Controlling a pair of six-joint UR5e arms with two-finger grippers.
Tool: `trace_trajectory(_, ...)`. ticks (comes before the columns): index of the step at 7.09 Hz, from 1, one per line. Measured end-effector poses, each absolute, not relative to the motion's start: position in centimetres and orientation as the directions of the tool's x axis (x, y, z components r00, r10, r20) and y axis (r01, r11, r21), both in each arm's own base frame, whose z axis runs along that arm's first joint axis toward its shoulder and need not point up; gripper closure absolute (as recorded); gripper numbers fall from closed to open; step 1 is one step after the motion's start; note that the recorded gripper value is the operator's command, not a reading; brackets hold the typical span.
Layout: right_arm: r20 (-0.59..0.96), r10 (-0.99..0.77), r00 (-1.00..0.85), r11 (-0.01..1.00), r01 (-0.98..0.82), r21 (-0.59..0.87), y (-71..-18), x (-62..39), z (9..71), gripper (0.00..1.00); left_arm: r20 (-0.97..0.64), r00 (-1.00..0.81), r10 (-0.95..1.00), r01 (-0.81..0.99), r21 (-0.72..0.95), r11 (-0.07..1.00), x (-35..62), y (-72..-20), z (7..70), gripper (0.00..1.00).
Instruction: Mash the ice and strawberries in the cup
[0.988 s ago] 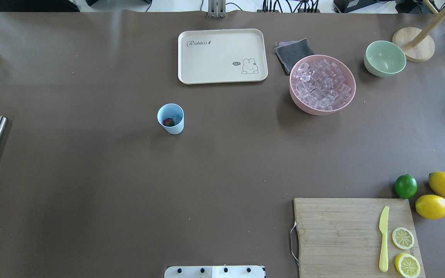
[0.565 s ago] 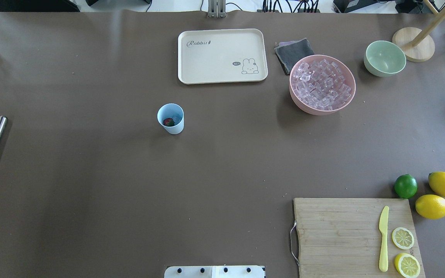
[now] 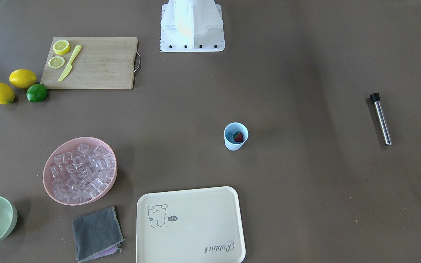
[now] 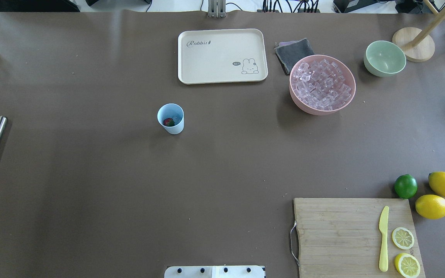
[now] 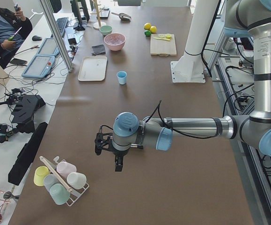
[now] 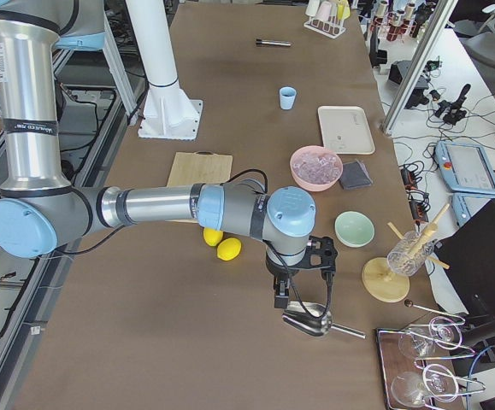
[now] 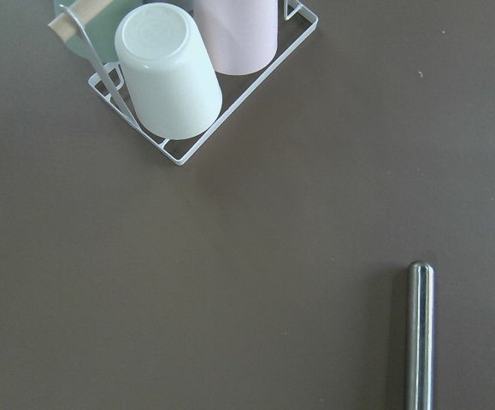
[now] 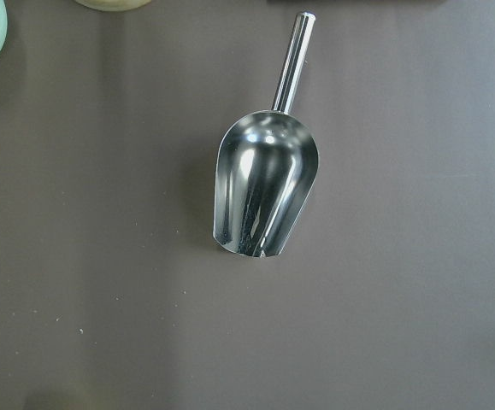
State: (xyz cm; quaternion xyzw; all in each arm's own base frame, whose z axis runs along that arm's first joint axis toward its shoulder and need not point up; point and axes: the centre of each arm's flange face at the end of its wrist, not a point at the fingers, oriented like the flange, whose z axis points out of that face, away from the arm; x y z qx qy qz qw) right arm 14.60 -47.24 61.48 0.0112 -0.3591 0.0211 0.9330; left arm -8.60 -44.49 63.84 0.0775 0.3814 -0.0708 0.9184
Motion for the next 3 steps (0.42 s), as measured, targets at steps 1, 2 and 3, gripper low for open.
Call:
trace_trajectory(1, 0.671, 0.031, 0.741, 0.999, -0.048, 0.007, -47.27, 14.56, 61.32, 0.0, -0.707, 0.704, -0.073, 0.185, 0.083, 0.979, -8.41, -44.66, 63.84, 0.02)
trace_trajectory(2, 0.673, 0.031, 0.739, 0.999, -0.048, 0.007, -47.25, 14.52, 61.26, 0.0, -0.705, 0.705, -0.074, 0.183, 0.081, 0.98, -8.34, -44.79, 63.79, 0.02)
trace_trajectory(3, 0.676, 0.031, 0.736, 0.999, -0.048, 0.006, -47.23, 14.44, 61.23, 0.0, -0.704, 0.706, -0.074, 0.184, 0.081, 0.98, -8.35, -44.8, 63.68, 0.02)
